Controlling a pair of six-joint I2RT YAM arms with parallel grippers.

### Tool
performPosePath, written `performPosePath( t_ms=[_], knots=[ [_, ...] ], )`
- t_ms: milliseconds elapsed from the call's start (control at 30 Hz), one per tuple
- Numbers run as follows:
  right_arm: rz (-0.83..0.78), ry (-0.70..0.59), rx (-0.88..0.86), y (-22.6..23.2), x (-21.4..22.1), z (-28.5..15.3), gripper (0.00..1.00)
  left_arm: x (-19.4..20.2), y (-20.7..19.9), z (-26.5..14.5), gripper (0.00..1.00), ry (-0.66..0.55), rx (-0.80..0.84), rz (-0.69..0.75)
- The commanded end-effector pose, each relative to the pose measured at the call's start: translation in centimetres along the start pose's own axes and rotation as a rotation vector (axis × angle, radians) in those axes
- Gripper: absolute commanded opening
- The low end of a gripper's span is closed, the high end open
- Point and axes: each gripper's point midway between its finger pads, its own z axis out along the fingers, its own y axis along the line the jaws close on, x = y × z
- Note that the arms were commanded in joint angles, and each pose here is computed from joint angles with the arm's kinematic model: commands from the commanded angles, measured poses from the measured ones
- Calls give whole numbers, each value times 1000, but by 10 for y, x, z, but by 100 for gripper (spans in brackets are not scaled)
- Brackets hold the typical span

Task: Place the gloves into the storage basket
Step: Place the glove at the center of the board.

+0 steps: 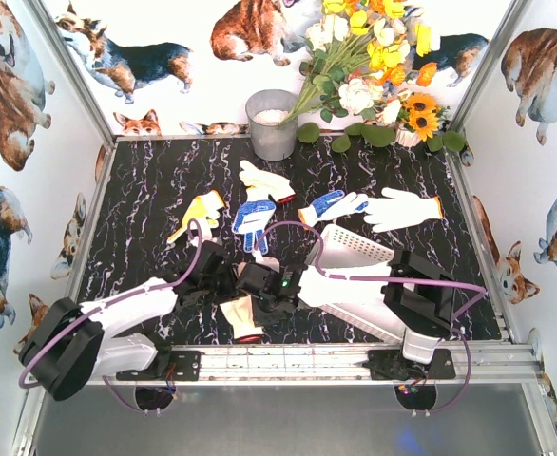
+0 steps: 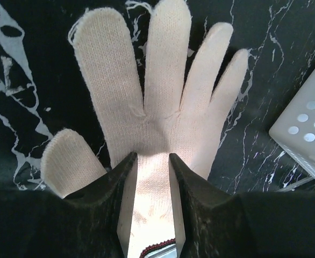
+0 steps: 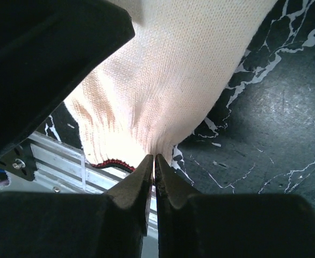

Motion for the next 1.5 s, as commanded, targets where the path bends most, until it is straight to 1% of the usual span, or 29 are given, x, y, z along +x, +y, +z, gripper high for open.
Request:
performPosePath(
  t_ms=[0, 133, 267, 400, 467, 500, 567, 633, 700, 767, 833, 933, 1100, 1167, 1300, 1367, 1467],
  knots=[
    [19, -37, 1, 2, -5, 4, 9, -7, 3, 5, 25, -29, -22, 38],
    [13, -56, 58, -10, -8, 7, 9, -6, 15, -3, 25, -50, -61, 33],
    [6, -58, 85, -14, -9, 10, 9, 0, 22, -7, 27, -65, -42, -8],
    [0, -63, 95, -14, -11, 6, 9, -1, 17, -8, 29, -70, -18, -13],
    [-8, -85, 88, -10, -16, -4, 10, -7, 9, -11, 30, -80, -2, 2],
    [-17, -101, 82, -9, -20, -11, 12, -11, 4, -13, 33, -91, 3, 13],
    [-44, -159, 71, -4, -33, -31, 19, -23, -7, -21, 42, -117, 5, 40],
    [-74, -235, 70, -3, -48, -60, 28, -35, -17, -34, 51, -154, 8, 66],
    [-115, -326, 75, -4, -65, -91, 37, -50, -27, -50, 63, -207, 14, 100],
    [-156, -407, 57, -3, -80, -117, 42, -68, -39, -67, 77, -273, 20, 143],
    [-180, -449, 23, 1, -94, -138, 46, -86, -48, -83, 89, -326, 11, 196],
    [-174, -468, -5, -3, -120, -157, 48, -117, -58, -102, 99, -371, -27, 271],
    [-164, -503, 4, -13, -164, -165, 51, -168, -48, -126, 100, -429, -114, 349],
    [-142, -519, 18, -21, -184, -164, 52, -188, -40, -138, 100, -468, -129, 352],
    [-35, -527, -28, -35, -222, -148, 53, -221, -8, -159, 100, -549, -174, 288],
    [24, -535, -39, -45, -242, -138, 53, -228, 13, -163, 100, -578, -210, 245],
    [17, -560, 46, -66, -271, -121, 53, -232, 39, -165, 100, -620, -278, 220]
  ],
)
